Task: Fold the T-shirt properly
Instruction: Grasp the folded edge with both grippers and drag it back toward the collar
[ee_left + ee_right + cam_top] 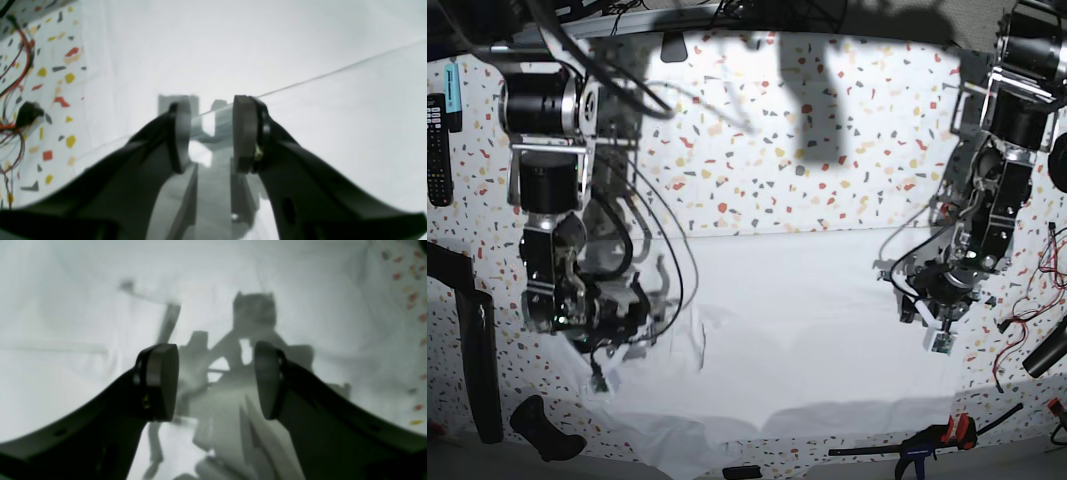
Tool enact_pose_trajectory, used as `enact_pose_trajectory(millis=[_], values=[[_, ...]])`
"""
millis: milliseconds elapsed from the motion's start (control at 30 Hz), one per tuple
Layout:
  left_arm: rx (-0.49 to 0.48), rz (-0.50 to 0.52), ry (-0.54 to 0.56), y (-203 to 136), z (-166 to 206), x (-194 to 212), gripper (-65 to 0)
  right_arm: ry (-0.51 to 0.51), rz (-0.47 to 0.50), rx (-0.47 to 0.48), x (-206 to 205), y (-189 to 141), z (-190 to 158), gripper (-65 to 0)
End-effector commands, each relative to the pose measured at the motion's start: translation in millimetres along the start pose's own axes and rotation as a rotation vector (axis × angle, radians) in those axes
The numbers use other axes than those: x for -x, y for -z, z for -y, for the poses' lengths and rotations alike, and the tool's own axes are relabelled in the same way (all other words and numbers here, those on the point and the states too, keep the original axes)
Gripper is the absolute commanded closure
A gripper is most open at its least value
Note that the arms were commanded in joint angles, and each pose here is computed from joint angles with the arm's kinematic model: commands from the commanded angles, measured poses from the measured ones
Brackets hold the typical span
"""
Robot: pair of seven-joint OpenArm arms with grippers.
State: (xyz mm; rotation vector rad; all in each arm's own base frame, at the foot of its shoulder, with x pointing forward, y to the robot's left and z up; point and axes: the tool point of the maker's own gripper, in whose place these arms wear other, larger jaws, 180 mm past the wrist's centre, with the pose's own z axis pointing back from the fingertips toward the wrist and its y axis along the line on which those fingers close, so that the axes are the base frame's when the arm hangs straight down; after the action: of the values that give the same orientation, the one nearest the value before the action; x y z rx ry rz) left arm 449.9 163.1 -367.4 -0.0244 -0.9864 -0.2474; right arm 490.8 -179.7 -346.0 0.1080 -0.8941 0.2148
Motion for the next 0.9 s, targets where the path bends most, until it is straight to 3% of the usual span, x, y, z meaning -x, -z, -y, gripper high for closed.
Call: enact_pose_trajectory(millis=[0,100,233,300,433,567,667,800,867], values=[[-0.017,0.057,-0.001,-1,-8,-25,-20.0,-0.016,0.056,0.013,-18,-5,8,-35.7],[-0.046,0.05,-0.016,-1,-13,-23,-20.0,-0.026,0.034,0.028,8,-7,17,-35.7],[-0.149,0.031,-0.125,-3,-34,-19,-20.0,-0.032,-0.002,0.056,32,-12,32,-35.7],[-0.116,0.042,-0.211,-4,-32,-18,-20.0,-0.036,-0.012,0.067,37,-15,39,-35.7],[0.053,0.02,-0.301,-7,-8,-8,-20.0,-0.039,-0.012,0.073,36,-16,42,-35.7],[0.157,-0.005,-0.272,-10,16,9,-20.0,-0.035,-0.011,0.064,37,-14,37,-35.7],[0.15,-0.001,-0.278,-13,18,24,-20.0,-0.033,-0.013,0.059,37,-13,34,-35.7],[0.116,-0.069,-0.21,-17,17,56,-20.0,-0.029,-0.031,0.046,40,-11,29,-35.7],[0.107,-0.089,-0.192,-19,18,67,-20.0,-0.023,-0.022,0.001,39,-11,21,-35.7]])
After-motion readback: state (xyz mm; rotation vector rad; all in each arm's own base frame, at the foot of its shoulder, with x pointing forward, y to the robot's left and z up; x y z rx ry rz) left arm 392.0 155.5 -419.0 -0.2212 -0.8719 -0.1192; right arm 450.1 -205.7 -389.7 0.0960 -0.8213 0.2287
